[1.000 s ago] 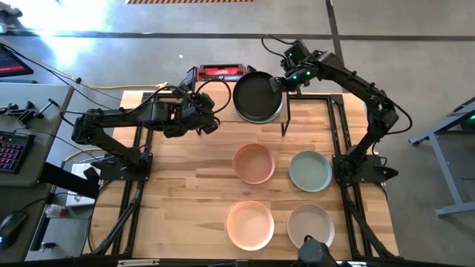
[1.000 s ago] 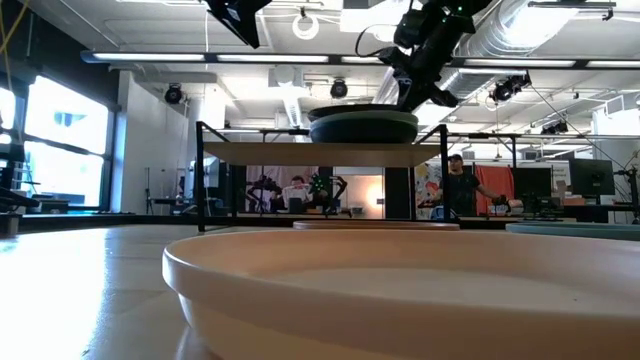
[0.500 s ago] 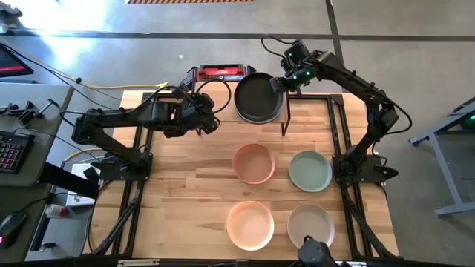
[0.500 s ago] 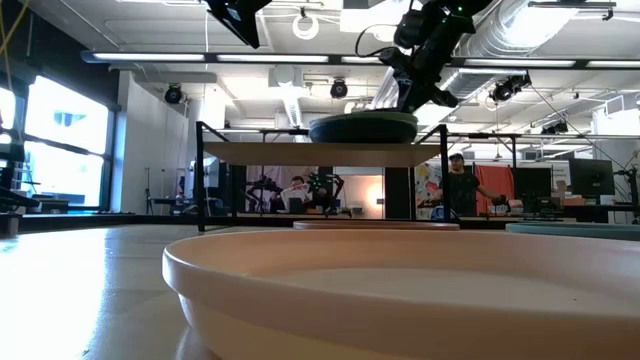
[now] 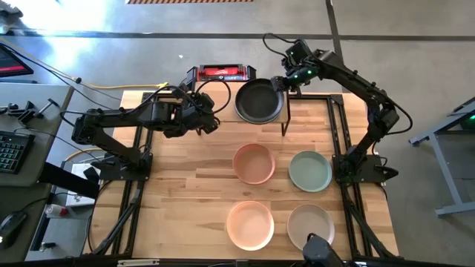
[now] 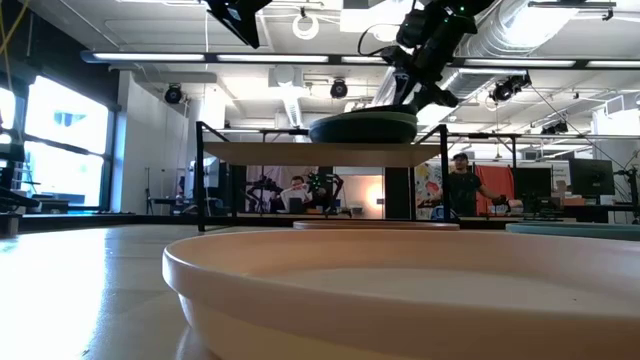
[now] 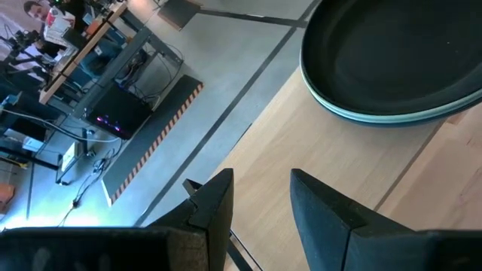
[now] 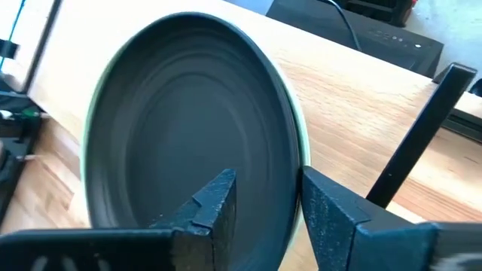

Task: Place and stack plates onto a shelf
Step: Stack the black plate on the top of the green plate on the shelf, then put the green plate on the shelf

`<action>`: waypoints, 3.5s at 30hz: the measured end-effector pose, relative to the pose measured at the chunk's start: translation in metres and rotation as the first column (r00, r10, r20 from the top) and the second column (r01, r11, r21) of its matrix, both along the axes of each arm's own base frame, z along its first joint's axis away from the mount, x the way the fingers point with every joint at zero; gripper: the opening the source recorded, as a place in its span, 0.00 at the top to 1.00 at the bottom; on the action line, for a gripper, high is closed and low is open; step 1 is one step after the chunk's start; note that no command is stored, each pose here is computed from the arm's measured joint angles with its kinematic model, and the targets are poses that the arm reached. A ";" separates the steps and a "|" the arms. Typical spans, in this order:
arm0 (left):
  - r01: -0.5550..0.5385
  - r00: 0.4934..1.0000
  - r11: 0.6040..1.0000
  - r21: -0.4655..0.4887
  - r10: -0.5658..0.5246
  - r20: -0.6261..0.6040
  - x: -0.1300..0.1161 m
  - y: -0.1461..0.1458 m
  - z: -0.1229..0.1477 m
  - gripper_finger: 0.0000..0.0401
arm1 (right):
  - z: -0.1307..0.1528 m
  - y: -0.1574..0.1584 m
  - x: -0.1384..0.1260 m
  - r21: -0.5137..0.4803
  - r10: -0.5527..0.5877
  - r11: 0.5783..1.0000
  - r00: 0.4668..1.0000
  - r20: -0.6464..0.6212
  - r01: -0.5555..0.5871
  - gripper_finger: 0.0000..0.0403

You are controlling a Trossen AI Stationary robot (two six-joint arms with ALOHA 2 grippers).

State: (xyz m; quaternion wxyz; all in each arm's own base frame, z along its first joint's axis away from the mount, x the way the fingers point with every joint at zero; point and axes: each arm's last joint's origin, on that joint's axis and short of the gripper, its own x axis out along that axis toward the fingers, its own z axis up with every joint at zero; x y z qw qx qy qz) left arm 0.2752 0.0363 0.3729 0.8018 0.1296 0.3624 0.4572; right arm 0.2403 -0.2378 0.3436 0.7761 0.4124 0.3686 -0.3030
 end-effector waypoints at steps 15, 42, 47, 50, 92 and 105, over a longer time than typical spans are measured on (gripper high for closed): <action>0.001 1.000 1.000 -0.001 -0.001 0.000 0.000 0.000 0.000 0.70 | 0.006 0.012 -0.008 0.069 0.055 0.996 0.998 0.008 -0.055 0.69; 0.016 1.000 1.000 -0.021 -0.016 0.001 0.000 0.000 0.000 0.70 | 0.003 0.027 0.002 0.025 0.053 0.998 0.993 -0.109 -0.050 0.69; 0.019 1.000 1.000 -0.024 -0.019 0.001 0.001 -0.001 -0.001 0.70 | 0.002 0.025 0.000 0.001 0.010 1.000 0.991 -0.134 -0.010 0.69; 0.019 1.000 1.000 -0.025 -0.019 0.001 0.001 -0.001 -0.001 0.70 | 0.003 0.024 0.000 -0.019 -0.011 1.000 0.990 -0.141 0.009 0.69; 0.086 0.996 0.882 -0.464 -0.077 0.038 -0.009 -0.026 -0.016 0.70 | 0.012 0.110 0.035 0.121 0.393 0.915 0.918 -0.059 -0.384 0.69; 0.015 0.975 0.854 -0.520 -0.128 -0.182 -0.026 -0.039 -0.039 0.70 | 0.010 0.186 0.057 0.091 0.391 0.920 0.903 -0.179 -0.381 0.69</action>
